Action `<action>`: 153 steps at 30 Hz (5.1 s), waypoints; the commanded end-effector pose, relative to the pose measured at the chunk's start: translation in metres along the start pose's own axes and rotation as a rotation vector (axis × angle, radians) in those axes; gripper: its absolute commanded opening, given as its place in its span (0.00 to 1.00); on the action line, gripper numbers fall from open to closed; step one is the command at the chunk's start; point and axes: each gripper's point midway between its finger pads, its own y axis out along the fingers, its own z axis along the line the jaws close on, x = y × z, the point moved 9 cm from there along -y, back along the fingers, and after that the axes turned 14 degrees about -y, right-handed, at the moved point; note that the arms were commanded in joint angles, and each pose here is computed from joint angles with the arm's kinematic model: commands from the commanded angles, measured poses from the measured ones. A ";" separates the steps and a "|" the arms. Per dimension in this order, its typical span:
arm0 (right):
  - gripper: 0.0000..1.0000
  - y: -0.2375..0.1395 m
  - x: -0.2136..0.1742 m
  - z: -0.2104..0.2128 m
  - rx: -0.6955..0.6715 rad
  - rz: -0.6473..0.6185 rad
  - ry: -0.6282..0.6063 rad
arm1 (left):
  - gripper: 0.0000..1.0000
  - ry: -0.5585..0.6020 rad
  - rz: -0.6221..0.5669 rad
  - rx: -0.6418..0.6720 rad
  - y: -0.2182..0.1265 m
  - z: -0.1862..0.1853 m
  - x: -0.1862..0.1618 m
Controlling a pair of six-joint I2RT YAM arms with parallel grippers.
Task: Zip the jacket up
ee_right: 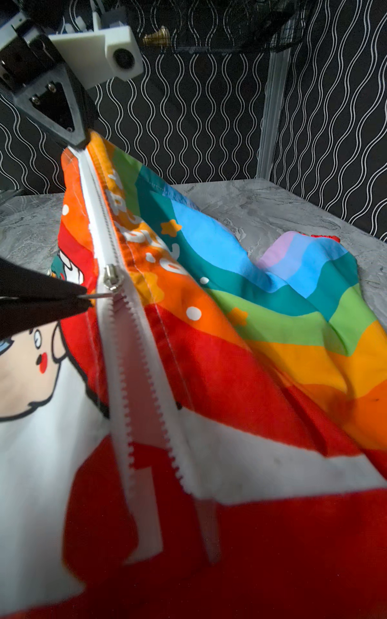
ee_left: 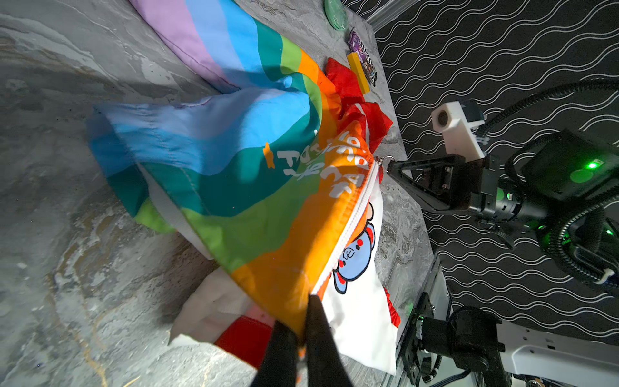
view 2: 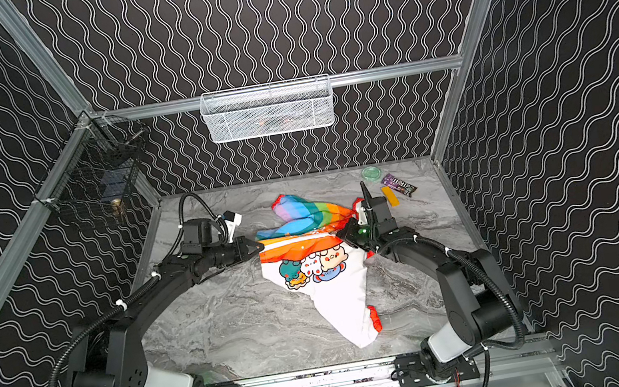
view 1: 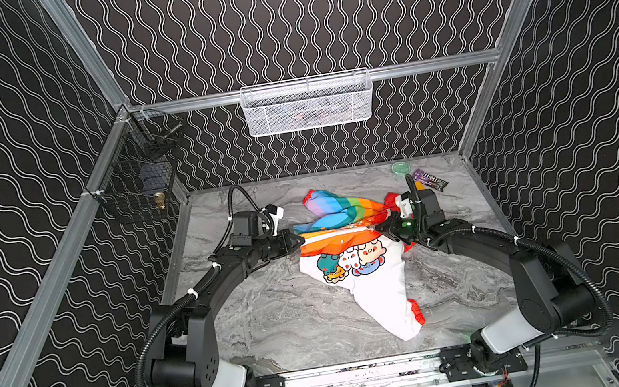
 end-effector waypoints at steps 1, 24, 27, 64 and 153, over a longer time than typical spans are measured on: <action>0.00 -0.004 0.001 -0.005 -0.029 -0.012 0.002 | 0.00 0.015 -0.021 0.000 -0.002 -0.002 0.003; 0.00 -0.018 0.005 -0.028 -0.059 -0.040 0.040 | 0.00 0.013 -0.019 0.002 -0.002 -0.001 0.003; 0.00 -0.019 0.005 -0.030 -0.063 -0.041 0.043 | 0.00 0.015 -0.020 0.001 -0.002 -0.002 0.003; 0.00 -0.039 0.011 -0.060 -0.113 -0.082 0.093 | 0.00 0.010 -0.023 0.005 -0.002 0.000 0.001; 0.00 -0.037 0.005 -0.056 0.059 -0.030 -0.090 | 0.00 -0.160 -0.228 0.062 -0.026 0.028 0.009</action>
